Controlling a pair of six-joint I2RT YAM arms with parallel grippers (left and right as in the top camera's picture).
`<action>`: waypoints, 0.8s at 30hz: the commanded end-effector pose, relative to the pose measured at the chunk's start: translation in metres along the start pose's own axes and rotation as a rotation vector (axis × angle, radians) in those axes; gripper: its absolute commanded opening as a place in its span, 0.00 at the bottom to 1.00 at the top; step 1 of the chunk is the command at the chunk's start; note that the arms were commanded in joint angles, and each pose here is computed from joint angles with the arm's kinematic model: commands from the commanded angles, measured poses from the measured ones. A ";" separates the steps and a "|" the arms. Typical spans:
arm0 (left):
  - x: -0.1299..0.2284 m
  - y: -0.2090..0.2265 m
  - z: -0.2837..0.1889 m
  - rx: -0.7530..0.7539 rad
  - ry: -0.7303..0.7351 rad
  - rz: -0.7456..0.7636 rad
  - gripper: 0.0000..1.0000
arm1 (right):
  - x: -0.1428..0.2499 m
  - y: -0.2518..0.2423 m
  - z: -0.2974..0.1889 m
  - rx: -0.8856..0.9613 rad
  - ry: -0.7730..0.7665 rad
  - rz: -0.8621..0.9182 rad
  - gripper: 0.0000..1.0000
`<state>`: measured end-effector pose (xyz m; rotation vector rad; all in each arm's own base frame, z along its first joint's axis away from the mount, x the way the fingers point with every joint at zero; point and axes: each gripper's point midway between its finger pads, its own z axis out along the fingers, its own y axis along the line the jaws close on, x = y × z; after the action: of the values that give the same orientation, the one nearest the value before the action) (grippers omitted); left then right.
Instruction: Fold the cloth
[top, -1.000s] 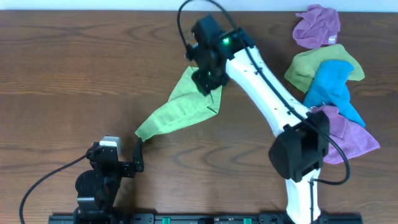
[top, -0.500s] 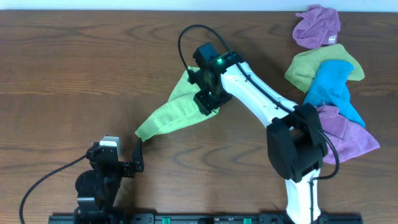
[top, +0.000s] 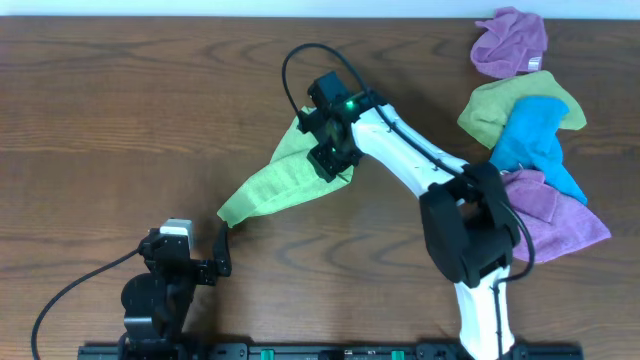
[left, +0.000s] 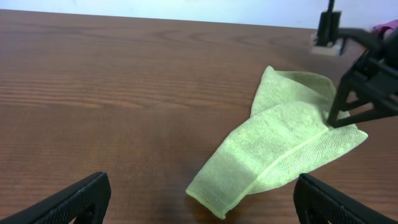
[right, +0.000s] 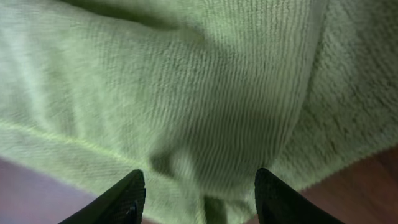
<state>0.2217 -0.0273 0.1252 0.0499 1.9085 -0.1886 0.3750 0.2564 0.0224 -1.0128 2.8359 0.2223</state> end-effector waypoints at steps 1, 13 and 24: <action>0.009 0.000 0.003 0.005 0.019 0.015 0.95 | 0.006 -0.008 0.017 0.017 0.033 -0.008 0.56; 0.009 0.000 0.003 0.005 0.020 0.015 0.95 | -0.025 -0.012 -0.011 0.030 -0.035 0.033 0.01; 0.009 0.000 0.003 0.005 0.020 0.015 0.95 | -0.123 0.035 -0.077 -0.052 -0.377 -0.081 0.01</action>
<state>0.2217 -0.0273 0.1252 0.0499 1.9085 -0.1886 0.4508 0.3142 0.1153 -0.9347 2.5098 0.3006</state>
